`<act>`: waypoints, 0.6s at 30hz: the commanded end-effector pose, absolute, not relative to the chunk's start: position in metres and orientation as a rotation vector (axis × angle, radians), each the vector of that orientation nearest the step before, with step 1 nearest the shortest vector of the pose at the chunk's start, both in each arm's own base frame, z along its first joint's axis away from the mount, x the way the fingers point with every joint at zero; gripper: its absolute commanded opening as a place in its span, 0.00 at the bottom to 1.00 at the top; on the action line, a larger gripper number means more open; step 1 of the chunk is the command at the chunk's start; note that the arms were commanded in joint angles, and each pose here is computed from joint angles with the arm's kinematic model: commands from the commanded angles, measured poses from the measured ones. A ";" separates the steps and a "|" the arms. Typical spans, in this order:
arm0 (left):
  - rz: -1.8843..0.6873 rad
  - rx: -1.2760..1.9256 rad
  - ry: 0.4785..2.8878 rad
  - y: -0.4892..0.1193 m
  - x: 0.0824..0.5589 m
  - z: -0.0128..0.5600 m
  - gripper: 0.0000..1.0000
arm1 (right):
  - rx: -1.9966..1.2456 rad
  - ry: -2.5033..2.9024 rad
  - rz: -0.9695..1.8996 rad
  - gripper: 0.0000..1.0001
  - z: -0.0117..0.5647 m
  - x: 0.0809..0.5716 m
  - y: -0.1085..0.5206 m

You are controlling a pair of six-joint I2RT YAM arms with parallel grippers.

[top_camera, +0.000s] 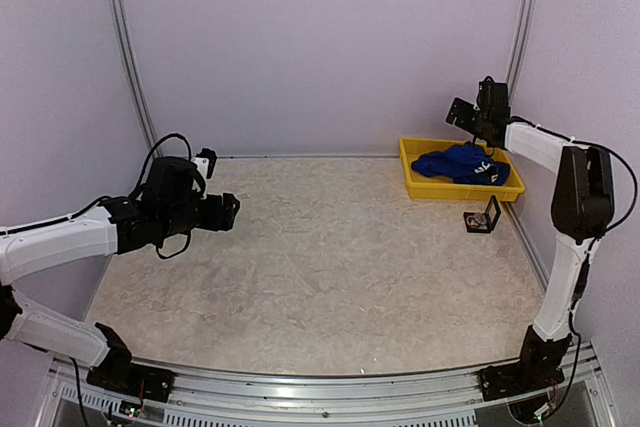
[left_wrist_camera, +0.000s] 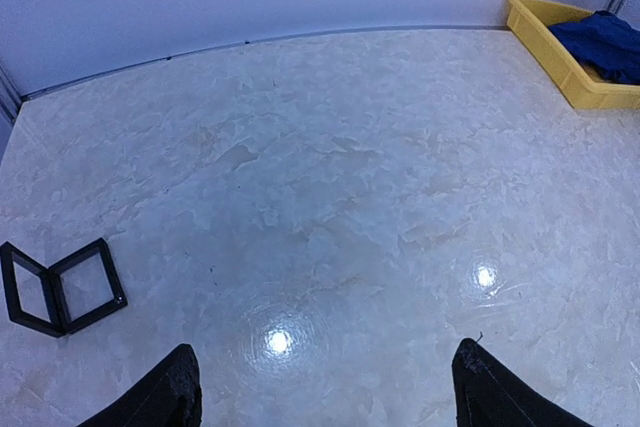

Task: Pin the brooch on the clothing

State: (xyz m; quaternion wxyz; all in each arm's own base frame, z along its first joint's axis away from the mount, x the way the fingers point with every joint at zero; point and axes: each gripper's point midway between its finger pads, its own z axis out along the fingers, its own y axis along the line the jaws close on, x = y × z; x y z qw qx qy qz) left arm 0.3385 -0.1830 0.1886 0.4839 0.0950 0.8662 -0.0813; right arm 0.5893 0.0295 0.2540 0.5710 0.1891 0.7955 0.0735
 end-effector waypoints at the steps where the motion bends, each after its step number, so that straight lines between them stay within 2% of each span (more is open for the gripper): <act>1: -0.222 0.221 2.069 -0.183 0.339 0.196 0.82 | 0.147 2.217 0.111 0.99 0.200 0.629 0.009; 4: -0.212 0.225 2.079 -0.183 0.341 0.195 0.82 | 0.078 2.335 -0.003 0.99 0.164 0.641 0.000; 8: -0.203 0.244 2.095 -0.186 0.343 0.193 0.82 | -0.002 2.406 -0.009 0.99 0.123 0.642 0.004; 10: -0.200 0.257 2.102 -0.188 0.344 0.193 0.82 | 0.051 2.422 -0.045 0.99 0.105 0.643 -0.025; 11: -0.199 0.261 2.105 -0.189 0.345 0.192 0.82 | 0.069 2.429 -0.043 0.93 0.098 0.644 -0.032; 12: -0.199 0.264 2.105 -0.190 0.345 0.194 0.82 | 0.083 2.429 -0.038 0.81 0.094 0.645 -0.038; 13: -0.196 0.267 2.107 -0.190 0.346 0.194 0.82 | 0.098 2.433 -0.033 0.56 0.091 0.647 -0.044; 15: -0.197 0.269 2.103 -0.191 0.346 0.197 0.82 | 0.108 2.411 -0.032 0.16 0.103 0.652 -0.051; 16: -0.198 0.268 2.101 -0.191 0.346 0.198 0.82 | 0.090 2.391 -0.040 0.00 0.113 0.654 -0.051; 18: -0.207 0.266 2.090 -0.191 0.345 0.203 0.82 | 0.048 2.319 -0.007 0.00 0.146 0.658 -0.045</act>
